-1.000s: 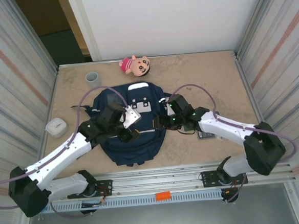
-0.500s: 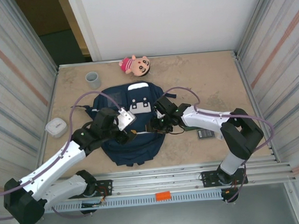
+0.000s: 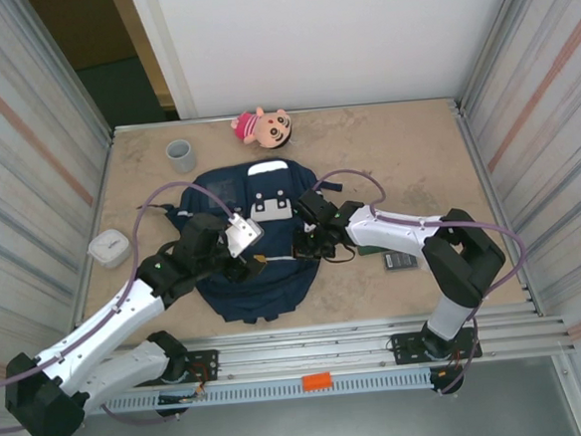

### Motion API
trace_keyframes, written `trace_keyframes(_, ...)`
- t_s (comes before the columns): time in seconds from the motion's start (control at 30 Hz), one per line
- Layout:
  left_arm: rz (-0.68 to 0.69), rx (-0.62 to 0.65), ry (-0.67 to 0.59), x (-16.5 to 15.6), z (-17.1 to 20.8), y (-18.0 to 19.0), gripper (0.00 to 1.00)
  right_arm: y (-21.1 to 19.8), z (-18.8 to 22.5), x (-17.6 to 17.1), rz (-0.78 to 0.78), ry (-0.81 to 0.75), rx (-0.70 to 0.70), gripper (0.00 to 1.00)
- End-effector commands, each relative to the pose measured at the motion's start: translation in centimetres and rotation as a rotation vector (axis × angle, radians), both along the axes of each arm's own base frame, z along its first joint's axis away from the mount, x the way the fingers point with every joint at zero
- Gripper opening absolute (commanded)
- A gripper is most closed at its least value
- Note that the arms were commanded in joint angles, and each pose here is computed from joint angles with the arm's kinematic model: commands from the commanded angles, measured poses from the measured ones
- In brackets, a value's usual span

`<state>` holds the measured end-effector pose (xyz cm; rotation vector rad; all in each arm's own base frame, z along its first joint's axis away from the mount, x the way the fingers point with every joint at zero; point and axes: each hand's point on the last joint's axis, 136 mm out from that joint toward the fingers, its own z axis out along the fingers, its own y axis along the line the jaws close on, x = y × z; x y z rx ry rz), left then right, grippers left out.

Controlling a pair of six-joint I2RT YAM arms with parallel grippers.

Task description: Pack the student bag

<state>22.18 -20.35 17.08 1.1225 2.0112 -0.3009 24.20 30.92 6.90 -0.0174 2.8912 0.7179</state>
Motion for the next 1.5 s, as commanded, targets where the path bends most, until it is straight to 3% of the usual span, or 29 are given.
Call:
trace_keyframes(0.0,-0.093,0.016,-0.036,-0.6,0.9,-0.6,0.78,2.0,4.2,1.5,0.009,-0.082,0.152,0.0)
trace_keyframes(0.3,-0.159,0.116,-0.076,0.1,-0.7,-1.4,0.79,3.6,11.4,3.3,0.035,-0.19,0.322,0.0)
trace_keyframes(0.53,-0.225,0.183,-0.073,-0.5,-2.7,-2.4,0.83,3.5,13.9,3.8,0.031,-0.222,0.386,0.0)
trace_keyframes(0.7,-0.164,0.227,-0.121,1.4,-3.6,-2.4,0.82,3.4,14.8,3.8,0.033,-0.235,0.411,0.0)
trace_keyframes(0.77,-0.171,0.245,-0.107,1.4,-3.8,-2.6,0.83,2.8,14.2,3.7,0.022,-0.225,0.389,0.0)
trace_keyframes(0.8,-0.176,0.247,-0.101,1.3,-3.8,-2.7,0.84,2.4,13.7,3.7,0.011,-0.215,0.376,0.05)
trace_keyframes(0.93,-0.202,0.283,-0.104,0.9,-3.6,-2.2,0.86,0.2,10.6,2.8,-0.029,-0.145,0.316,0.35)
trace_keyframes(1.03,-0.195,0.305,-0.107,0.7,-2.7,-1.2,0.86,-0.5,8.2,1.9,-0.025,-0.077,0.234,0.5)
trace_keyframes(1.27,-0.104,0.219,-0.144,0.1,-0.6,0.4,0.85,1.5,3.6,-0.4,-0.008,0.044,0.148,0.52)
trace_keyframes(1.47,-0.065,0.17,-0.159,-0.4,-0.3,1.1,0.84,2.4,1.7,-0.5,-0.001,0.049,0.084,0.53)
